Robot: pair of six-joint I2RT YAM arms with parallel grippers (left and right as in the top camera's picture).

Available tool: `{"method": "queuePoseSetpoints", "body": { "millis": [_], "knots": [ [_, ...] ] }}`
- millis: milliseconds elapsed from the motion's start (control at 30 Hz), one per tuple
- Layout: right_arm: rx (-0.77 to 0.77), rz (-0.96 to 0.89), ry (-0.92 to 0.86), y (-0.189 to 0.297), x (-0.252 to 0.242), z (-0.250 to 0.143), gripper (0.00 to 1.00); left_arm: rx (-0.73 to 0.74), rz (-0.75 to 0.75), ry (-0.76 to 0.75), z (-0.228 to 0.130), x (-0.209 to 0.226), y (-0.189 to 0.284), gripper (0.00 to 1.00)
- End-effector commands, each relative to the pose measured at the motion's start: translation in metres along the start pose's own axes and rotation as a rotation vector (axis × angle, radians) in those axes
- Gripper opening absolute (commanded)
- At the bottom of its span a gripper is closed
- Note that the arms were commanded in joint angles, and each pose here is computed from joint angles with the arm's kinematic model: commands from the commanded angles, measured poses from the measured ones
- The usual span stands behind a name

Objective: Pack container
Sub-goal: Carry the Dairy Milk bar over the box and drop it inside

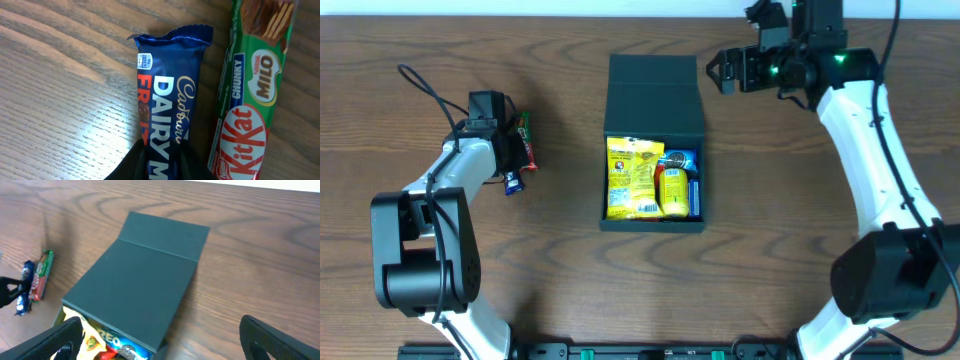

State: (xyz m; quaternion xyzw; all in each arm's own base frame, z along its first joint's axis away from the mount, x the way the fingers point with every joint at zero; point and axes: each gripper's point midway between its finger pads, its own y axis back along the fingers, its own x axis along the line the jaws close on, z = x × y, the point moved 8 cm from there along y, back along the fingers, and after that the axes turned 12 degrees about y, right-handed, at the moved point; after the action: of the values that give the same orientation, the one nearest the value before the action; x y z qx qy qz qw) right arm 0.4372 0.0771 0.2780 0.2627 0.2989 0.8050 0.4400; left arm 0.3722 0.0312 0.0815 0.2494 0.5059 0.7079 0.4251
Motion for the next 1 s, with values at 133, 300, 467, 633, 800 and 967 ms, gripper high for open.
{"method": "queuePoseSetpoints", "body": {
  "millis": [133,300,467,633,800,967],
  "knots": [
    [-0.014,-0.042,-0.048,0.01,-0.029,-0.005,0.99,-0.166,-0.093,0.026,0.031,-0.013,0.058,0.07],
    [-0.021,-0.074,-0.085,0.019,-0.049,-0.009,0.99,-0.256,-0.161,0.006,0.034,-0.025,0.099,0.06],
    [-0.035,-0.118,-0.188,0.031,-0.074,-0.016,0.99,-0.321,-0.273,-0.065,0.017,-0.06,0.141,0.06],
    [-0.039,-0.134,-0.266,0.044,-0.096,-0.026,0.99,-0.278,-0.417,-0.147,-0.033,-0.12,0.164,0.06],
    [-0.009,-0.139,-0.316,0.049,-0.102,-0.035,0.99,-0.236,-0.523,-0.222,-0.078,-0.159,0.181,0.06],
    [0.034,-0.128,-0.34,0.049,-0.099,-0.043,0.98,-0.149,-0.616,-0.271,-0.116,-0.182,0.193,0.06]
  ]
}}
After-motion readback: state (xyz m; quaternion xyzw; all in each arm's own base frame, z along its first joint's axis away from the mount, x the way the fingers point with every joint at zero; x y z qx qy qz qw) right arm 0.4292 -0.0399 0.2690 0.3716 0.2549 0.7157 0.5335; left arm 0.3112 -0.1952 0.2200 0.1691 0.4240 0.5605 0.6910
